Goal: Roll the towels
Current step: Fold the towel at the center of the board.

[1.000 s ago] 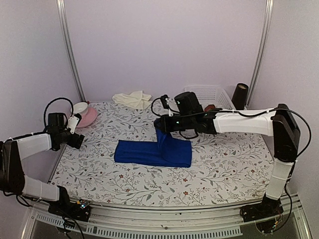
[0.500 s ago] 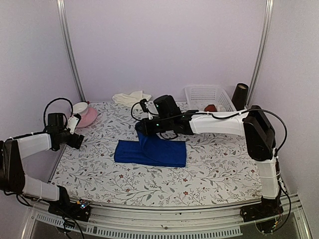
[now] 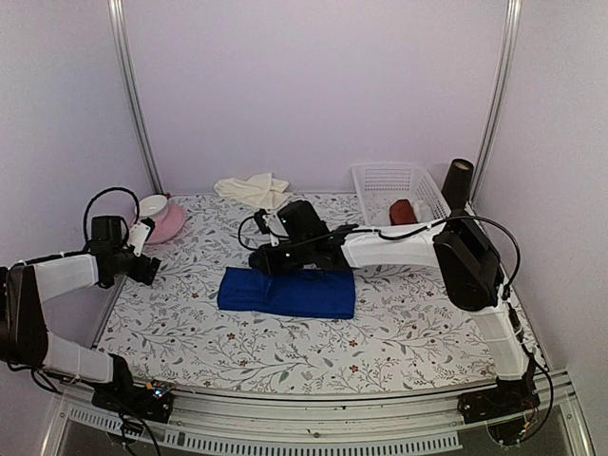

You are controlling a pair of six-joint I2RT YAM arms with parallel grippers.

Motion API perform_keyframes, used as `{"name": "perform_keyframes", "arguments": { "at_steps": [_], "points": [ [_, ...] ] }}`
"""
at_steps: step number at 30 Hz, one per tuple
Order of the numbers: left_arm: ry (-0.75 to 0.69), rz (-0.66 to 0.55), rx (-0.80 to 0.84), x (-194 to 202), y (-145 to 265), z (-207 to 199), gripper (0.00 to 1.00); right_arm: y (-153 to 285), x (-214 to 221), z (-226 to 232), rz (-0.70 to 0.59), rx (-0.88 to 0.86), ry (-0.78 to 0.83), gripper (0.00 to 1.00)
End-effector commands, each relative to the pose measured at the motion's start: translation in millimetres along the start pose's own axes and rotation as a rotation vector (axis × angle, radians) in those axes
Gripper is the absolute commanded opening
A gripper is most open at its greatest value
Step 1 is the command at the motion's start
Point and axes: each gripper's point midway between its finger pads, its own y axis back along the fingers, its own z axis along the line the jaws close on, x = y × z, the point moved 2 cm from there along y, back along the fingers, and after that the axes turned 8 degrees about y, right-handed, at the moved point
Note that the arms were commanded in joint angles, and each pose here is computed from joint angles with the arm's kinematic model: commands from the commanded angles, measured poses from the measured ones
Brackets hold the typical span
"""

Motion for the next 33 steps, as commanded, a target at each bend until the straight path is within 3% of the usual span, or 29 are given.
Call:
{"name": "perform_keyframes", "arguments": {
  "at_steps": [1, 6, 12, 20, 23, 28, 33],
  "points": [
    [0.003, 0.001, 0.003, 1, -2, 1, 0.97, -8, -8, 14, -0.036, -0.047, 0.016, 0.09],
    [0.004, -0.002, 0.004, 0, -2, 1, 0.97, -30, 14, 7, 0.004, -0.052, 0.004, 0.11],
    [0.003, 0.004, 0.009, 2, -3, 0, 0.97, -40, 11, 26, -0.008, -0.160, 0.024, 0.30],
    [0.006, -0.003, 0.053, -2, -3, -5, 0.97, -19, -18, 47, -0.080, -0.216, 0.087, 0.53],
    [0.000, -0.015, 0.114, -8, -1, -15, 0.97, 4, -36, 47, -0.114, -0.166, 0.122, 0.55],
    [-0.096, -0.134, 0.278, -40, 21, -51, 0.97, 49, -39, 11, -0.123, 0.004, 0.120, 0.57],
    [-0.369, -0.399, 0.501, -61, 76, -118, 0.97, 101, -27, -20, -0.092, 0.159, 0.122, 0.60]
  ]
}}
